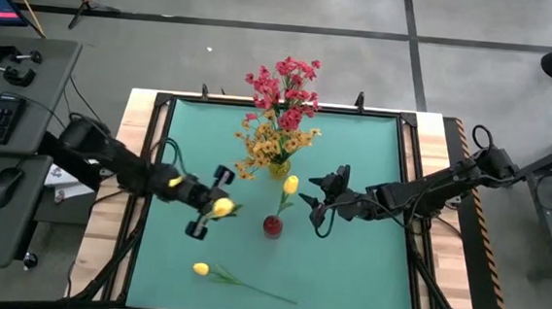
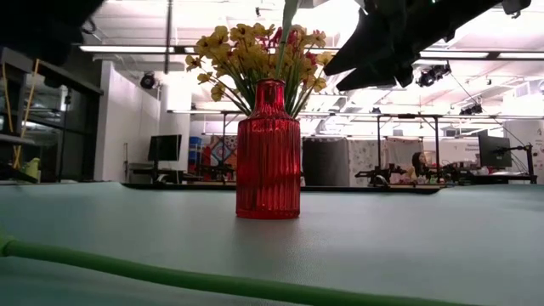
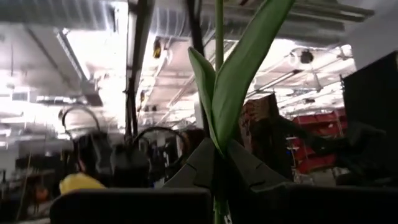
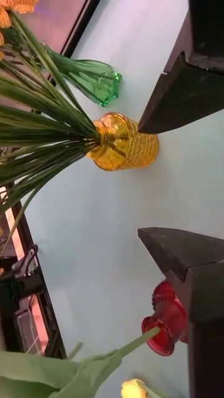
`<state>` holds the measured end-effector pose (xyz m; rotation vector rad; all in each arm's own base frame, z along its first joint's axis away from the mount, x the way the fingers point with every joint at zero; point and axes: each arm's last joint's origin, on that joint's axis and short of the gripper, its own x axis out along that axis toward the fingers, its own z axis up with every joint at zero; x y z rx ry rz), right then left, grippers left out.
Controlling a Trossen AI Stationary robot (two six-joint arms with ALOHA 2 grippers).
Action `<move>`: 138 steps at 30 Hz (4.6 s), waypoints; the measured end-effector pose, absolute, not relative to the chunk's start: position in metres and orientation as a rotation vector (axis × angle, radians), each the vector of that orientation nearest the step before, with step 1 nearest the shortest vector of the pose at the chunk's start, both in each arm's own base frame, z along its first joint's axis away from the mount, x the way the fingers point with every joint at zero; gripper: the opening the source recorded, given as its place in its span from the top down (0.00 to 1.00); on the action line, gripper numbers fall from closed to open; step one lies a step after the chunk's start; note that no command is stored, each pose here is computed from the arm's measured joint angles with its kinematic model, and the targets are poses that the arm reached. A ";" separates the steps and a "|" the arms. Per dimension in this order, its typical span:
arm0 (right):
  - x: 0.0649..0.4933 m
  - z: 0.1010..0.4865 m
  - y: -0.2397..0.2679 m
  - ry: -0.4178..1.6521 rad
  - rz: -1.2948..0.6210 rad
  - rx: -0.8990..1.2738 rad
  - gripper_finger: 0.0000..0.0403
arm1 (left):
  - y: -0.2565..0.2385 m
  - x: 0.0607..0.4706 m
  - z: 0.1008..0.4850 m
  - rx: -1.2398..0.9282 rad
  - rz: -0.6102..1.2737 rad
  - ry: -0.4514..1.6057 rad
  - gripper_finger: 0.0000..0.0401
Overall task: Sort flowers into vase by color
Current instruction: Put the top yellow tulip into the red vase, then put the yellow tulip into the red vase
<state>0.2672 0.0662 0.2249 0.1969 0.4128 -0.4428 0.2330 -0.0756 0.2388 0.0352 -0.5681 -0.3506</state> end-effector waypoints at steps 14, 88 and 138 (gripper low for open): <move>0.267 0.224 0.066 0.423 -0.437 0.194 0.38 | -0.064 0.286 0.237 -0.026 -0.456 -0.532 0.99; 0.264 0.220 0.065 0.465 -0.451 0.169 0.38 | -0.049 0.359 0.210 -0.266 -0.488 -0.204 0.97; 0.263 0.218 0.065 0.488 -0.457 0.197 0.38 | 0.010 0.302 0.239 -0.456 -0.866 -0.025 0.54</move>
